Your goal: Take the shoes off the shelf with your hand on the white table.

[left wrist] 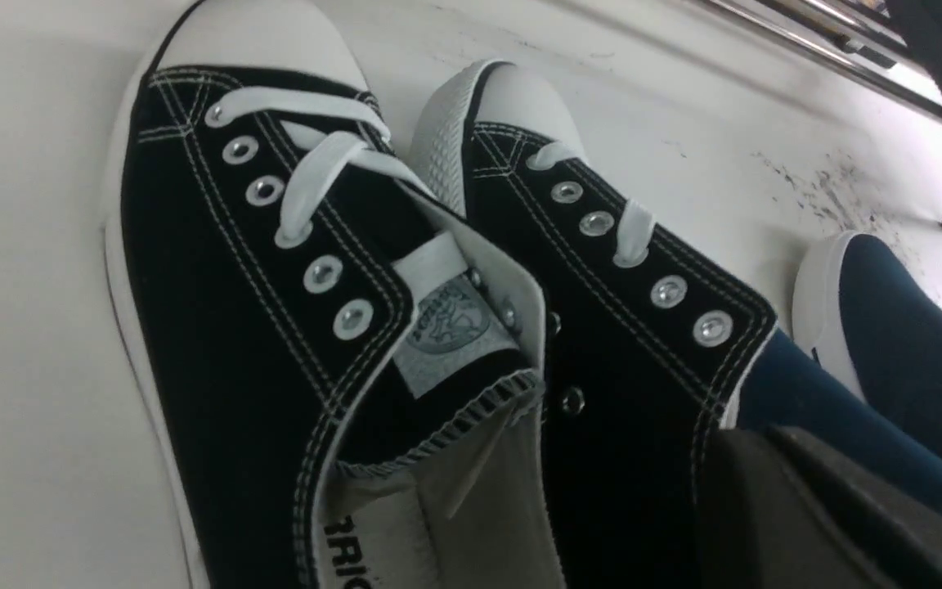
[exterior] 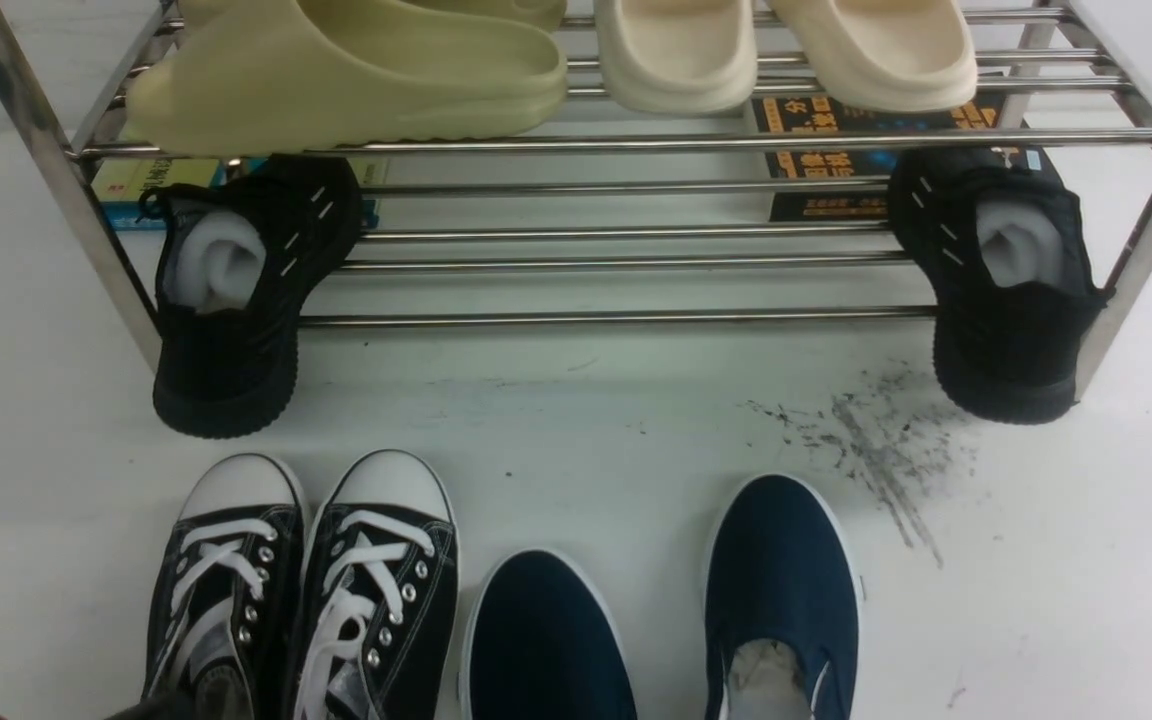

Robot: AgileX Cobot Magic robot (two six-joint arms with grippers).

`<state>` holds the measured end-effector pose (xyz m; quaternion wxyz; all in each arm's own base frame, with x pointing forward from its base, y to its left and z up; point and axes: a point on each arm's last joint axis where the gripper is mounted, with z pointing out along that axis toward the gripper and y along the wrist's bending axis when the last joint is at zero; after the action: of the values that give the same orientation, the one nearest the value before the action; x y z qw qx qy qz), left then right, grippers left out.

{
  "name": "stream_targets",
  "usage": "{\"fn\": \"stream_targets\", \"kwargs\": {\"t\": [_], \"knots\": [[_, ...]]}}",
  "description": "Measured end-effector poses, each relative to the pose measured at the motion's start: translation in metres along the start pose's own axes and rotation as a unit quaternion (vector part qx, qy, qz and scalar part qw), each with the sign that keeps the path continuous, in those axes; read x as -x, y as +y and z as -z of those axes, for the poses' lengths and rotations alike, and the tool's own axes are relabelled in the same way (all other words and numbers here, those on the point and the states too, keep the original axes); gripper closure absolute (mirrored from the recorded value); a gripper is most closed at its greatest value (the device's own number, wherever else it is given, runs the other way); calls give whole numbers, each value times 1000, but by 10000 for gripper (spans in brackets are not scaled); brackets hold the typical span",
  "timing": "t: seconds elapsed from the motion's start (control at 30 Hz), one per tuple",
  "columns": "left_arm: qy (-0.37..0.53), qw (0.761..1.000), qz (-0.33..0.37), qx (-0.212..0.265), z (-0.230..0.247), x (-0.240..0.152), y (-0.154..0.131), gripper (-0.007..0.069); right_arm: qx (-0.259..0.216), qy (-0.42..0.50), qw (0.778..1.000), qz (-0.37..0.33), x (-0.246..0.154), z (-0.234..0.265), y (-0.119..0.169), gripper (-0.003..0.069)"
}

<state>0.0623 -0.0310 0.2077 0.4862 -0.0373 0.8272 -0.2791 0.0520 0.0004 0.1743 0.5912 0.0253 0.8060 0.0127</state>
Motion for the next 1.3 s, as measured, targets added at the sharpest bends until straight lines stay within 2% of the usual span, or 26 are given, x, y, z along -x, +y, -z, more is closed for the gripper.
{"fn": "stream_targets", "kwargs": {"t": [0.27, 0.33, 0.77, 1.3], "knots": [[-41, 996, -57, 53, 3, 2, 9, 580, 0, 0, 1000, 0, 0, 0, 0, 422], [-57, 992, -72, 81, 4, -1, 16, 574, 0, 0, 1000, 0, 0, 0, 0, 422], [-94, 973, -32, 210, 13, -23, 43, 566, 0, 0, 1000, 0, 0, 0, 0, 422], [-95, 971, -66, 209, 13, -22, 43, 547, 0, 0, 1000, 0, 0, 0, 0, 422]]}}
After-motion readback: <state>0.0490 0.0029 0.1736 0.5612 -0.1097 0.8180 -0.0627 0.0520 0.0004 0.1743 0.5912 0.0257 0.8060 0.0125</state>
